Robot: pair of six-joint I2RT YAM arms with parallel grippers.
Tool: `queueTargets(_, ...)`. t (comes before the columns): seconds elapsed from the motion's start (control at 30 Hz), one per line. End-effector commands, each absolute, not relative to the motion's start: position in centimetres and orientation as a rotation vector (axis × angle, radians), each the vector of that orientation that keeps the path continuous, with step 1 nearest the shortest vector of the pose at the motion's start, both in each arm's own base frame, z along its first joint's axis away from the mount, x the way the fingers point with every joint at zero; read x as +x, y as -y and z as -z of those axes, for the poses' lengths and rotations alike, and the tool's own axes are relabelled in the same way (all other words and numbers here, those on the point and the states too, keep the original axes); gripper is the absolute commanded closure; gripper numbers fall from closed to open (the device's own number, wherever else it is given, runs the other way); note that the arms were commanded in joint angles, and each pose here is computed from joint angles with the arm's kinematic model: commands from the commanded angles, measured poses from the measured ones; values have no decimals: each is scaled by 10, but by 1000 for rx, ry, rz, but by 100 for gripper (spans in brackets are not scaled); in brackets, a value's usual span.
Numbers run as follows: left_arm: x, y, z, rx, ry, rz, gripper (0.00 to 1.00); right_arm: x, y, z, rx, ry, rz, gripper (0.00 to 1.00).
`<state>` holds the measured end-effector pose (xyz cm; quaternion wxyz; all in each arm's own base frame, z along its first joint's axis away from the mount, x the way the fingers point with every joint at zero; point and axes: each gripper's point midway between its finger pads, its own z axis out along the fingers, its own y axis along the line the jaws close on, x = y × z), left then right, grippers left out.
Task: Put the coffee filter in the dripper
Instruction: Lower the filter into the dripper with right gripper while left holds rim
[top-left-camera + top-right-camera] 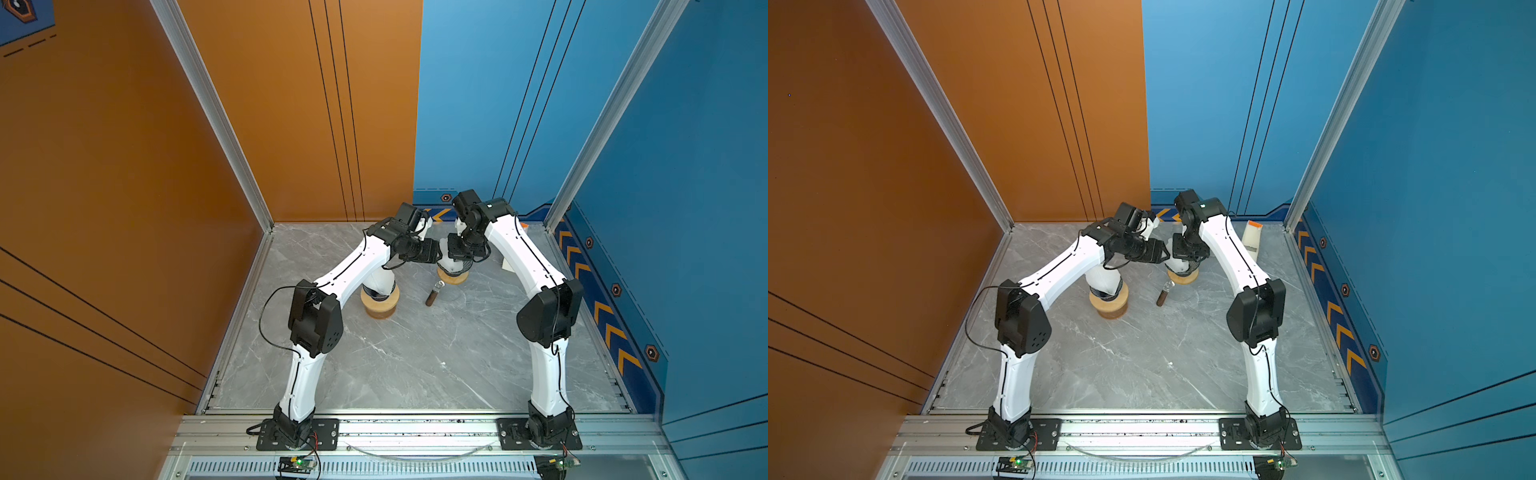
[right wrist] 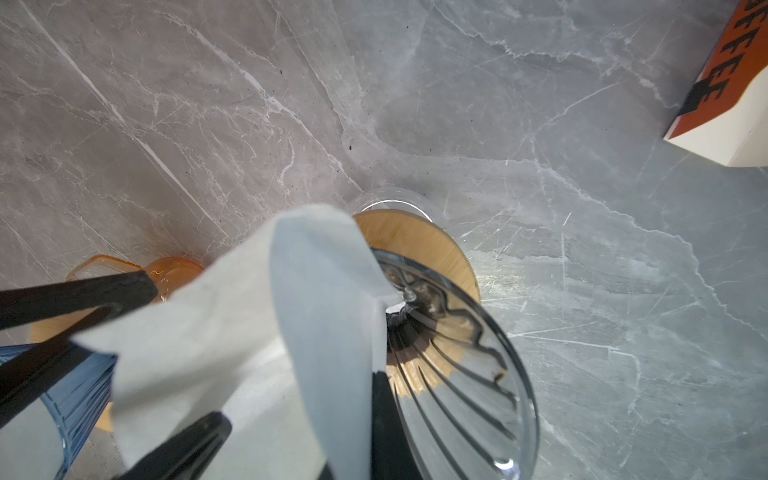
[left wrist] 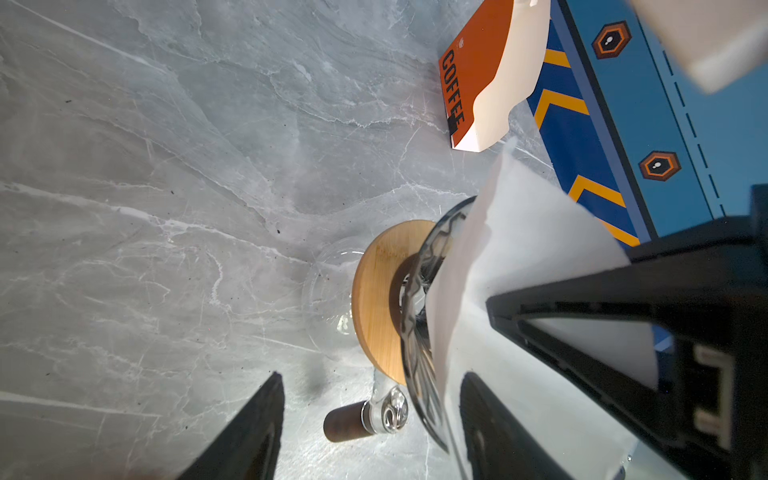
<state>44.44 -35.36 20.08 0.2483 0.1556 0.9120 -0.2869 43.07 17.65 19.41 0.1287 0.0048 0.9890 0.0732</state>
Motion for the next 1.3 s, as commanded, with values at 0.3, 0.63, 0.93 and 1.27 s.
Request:
queueTargets(0.3,446,351,-206,409,-2484,791,36,422,-158,-237,24,-2780,-146,82)
queueTargets(0.63,443,357,-208,426,-2479,820,38,420,-141,-240,47,-2758,-47,78)
queueTargets(0.93,441,362,-209,431,-2480,843,39,420,-131,-233,69,-2772,-22,74)
queueTargets(1.27,443,367,-204,421,-2491,868,41,420,-120,-222,99,-2785,-24,67)
